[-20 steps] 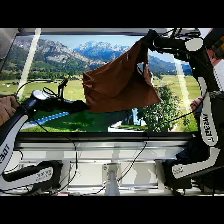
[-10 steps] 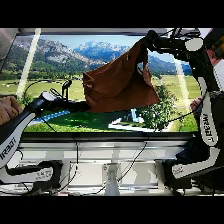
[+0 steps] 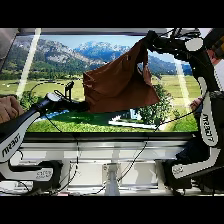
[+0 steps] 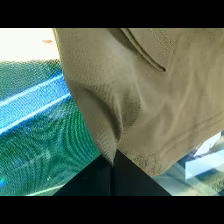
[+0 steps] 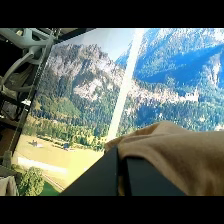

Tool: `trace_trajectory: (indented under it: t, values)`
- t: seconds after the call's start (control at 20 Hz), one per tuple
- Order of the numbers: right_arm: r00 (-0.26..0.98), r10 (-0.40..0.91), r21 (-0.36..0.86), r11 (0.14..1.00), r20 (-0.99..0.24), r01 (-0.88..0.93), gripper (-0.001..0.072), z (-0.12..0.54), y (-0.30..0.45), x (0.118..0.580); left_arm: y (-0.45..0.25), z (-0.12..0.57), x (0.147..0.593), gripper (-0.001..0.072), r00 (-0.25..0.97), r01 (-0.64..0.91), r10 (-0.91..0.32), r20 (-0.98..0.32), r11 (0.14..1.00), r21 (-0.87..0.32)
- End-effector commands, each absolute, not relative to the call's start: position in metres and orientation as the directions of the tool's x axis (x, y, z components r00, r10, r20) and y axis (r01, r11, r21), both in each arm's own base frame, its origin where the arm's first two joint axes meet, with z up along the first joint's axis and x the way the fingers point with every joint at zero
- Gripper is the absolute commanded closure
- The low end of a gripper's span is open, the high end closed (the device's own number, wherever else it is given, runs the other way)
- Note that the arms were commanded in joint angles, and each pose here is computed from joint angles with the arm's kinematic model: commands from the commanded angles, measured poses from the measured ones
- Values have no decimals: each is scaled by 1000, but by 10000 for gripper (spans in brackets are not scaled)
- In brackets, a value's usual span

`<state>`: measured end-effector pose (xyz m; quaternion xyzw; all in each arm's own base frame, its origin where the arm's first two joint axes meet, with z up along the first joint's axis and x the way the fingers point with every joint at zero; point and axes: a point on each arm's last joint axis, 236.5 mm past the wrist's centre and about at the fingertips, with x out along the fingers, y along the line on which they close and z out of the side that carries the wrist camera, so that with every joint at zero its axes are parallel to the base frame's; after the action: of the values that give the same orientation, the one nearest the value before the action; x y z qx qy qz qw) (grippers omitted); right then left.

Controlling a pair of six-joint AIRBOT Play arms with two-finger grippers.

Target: Fold the clothes and pants, and hang the long-sleeved shirts on hangers.

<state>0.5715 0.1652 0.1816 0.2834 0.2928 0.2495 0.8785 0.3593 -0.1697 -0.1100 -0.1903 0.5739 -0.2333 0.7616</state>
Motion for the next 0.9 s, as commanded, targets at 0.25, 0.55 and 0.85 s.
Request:
trace_trajectory:
  t: [0.25, 0.55, 0.85]
  values:
    - [770, 563, 609, 734, -300, -300, 698, 241, 128, 564, -138, -39, 392, 693, 404, 162, -572, -714, 813, -560]
    - [785, 565, 544, 754, -253, -367, 698, 299, 114, 537, -96, 75, 424, 693, 639, 249, -498, -586, 855, -456]
    - [755, 534, 381, 834, -381, -398, 698, 310, 109, 483, -51, 140, 415, 693, 771, 243, -383, -508, 915, -321]
